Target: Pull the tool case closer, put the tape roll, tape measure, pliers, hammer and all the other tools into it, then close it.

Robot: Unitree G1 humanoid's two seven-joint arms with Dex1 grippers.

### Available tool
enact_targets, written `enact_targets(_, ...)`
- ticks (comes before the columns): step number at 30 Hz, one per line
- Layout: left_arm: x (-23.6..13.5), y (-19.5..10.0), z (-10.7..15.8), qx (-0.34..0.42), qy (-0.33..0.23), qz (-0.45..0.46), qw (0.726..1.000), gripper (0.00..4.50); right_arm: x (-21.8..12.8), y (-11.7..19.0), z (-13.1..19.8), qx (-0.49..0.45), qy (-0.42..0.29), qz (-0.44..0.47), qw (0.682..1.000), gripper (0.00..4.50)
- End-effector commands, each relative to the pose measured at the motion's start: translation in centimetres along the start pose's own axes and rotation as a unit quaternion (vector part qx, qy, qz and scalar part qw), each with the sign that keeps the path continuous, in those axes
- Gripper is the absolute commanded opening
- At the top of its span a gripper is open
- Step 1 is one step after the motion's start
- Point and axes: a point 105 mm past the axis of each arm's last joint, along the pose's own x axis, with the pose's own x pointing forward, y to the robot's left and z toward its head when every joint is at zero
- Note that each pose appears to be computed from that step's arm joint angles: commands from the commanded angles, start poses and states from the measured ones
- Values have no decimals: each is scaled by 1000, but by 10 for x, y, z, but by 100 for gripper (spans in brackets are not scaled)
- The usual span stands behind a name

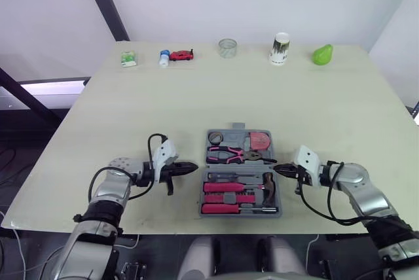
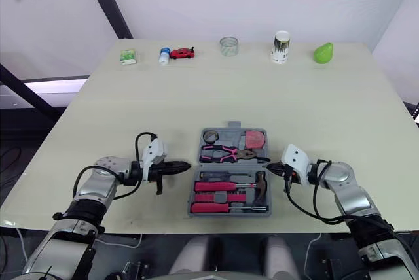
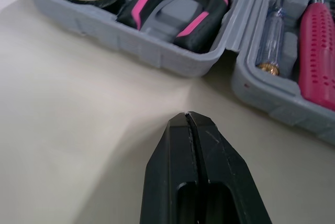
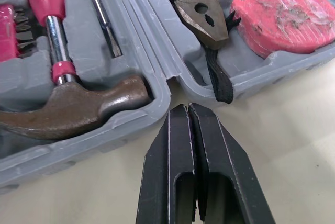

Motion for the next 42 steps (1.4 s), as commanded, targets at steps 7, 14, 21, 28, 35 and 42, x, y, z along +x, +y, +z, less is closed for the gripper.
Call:
enact_targets(7, 17, -15, 1, 7, 10, -55, 998, 0, 4, -1, 10, -18, -19, -2, 1000, 6)
enact_targets(14, 27, -15, 6, 17, 5, -62, 998, 0, 8, 1, 13, -20, -24, 3, 1000, 6)
enact_targets(21, 38, -21, 14, 26, -5, -77, 997, 0, 9, 9, 13, -12, -26, 31, 999, 6)
enact_targets(28, 51, -34, 20, 35, -11, -105, 994, 0, 8, 14, 11, -5, -23, 39, 999, 6)
enact_targets(35, 56, -44, 22, 42, -11, -125, 991, 0, 3, 14, 8, 4, -20, 38, 999, 6)
enact_targets(42, 58, -48, 24, 46, -10, -136, 990, 0, 0, 21, 7, 16, -19, 56, 998, 6)
